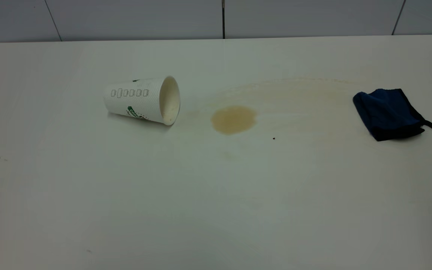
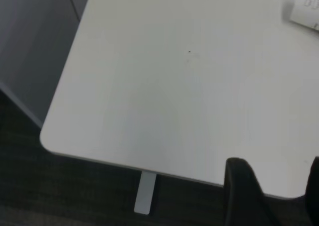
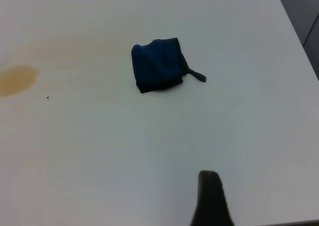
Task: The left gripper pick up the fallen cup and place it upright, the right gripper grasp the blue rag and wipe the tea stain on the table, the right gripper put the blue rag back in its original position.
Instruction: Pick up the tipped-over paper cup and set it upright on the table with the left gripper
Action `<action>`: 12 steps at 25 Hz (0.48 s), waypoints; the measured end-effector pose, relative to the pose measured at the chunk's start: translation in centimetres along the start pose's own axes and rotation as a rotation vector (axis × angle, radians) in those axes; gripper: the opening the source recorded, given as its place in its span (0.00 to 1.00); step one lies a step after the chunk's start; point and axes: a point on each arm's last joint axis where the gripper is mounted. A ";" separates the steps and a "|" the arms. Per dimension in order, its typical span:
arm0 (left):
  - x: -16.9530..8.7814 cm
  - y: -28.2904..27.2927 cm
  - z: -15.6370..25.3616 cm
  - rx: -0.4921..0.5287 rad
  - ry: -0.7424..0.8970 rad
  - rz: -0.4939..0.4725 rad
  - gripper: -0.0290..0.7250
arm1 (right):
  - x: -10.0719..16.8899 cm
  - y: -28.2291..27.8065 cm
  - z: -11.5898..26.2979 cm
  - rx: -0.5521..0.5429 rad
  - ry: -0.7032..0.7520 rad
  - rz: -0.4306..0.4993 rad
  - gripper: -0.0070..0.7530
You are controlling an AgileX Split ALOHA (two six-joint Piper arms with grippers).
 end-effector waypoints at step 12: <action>1.5 3.8 -9.7 0.220 0.094 -0.044 0.99 | 0.0 0.0 0.0 0.000 0.000 0.000 0.77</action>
Point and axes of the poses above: a point on each arm's last joint axis where the gripper is mounted, y pointing out along that axis toward the gripper, x along the wrist's bending axis when the last joint is at zero, z = x × y, and after that the axes turned 15 degrees about y, right-handed
